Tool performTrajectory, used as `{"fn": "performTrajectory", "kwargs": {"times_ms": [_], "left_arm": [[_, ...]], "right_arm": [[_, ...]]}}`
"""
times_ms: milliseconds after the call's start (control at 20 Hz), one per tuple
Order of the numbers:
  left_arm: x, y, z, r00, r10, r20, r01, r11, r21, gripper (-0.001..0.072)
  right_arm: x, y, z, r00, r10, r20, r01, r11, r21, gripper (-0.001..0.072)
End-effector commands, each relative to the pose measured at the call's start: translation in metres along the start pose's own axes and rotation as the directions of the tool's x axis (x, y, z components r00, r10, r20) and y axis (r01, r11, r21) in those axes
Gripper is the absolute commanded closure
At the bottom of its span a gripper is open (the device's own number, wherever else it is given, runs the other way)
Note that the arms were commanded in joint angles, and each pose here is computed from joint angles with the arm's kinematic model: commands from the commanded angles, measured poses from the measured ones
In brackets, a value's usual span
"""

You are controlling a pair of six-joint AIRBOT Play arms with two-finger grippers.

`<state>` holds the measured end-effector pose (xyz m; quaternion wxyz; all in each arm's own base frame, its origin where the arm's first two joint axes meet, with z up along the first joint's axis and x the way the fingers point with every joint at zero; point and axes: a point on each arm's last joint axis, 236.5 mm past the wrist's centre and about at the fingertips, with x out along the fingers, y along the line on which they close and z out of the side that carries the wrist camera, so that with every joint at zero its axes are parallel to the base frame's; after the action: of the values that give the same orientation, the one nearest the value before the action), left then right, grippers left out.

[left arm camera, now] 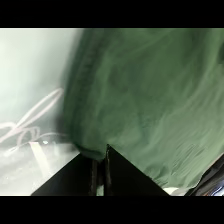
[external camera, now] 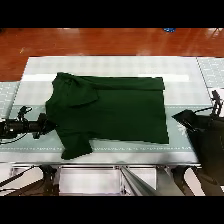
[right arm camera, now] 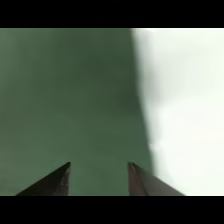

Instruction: Fold the shirts.

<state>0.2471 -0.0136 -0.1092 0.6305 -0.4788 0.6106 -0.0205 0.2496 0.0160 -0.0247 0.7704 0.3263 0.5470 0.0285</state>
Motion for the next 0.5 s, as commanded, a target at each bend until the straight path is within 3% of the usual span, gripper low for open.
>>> {"fn": "performTrajectory", "kwargs": {"times_ms": [0,200,450], "left_arm": [[0.0,-0.012,-0.01,0.998,-0.053,-0.044,0.056,0.996,0.068,0.0644],[0.0,-0.012,-0.011,0.997,-0.054,-0.046,0.058,0.996,0.075,0.0644],[0.0,-0.012,-0.011,0.997,-0.054,-0.047,0.057,0.996,0.074,0.0644]], "right_arm": [[-0.002,-0.047,-0.037,0.972,-0.186,-0.145,0.195,0.98,0.045,0.0303],[0.016,-0.039,-0.089,0.953,-0.088,-0.291,0.126,0.986,0.112,0.0303],[0.021,-0.041,-0.092,0.95,-0.083,-0.3,0.129,0.982,0.139,0.0303]]}}
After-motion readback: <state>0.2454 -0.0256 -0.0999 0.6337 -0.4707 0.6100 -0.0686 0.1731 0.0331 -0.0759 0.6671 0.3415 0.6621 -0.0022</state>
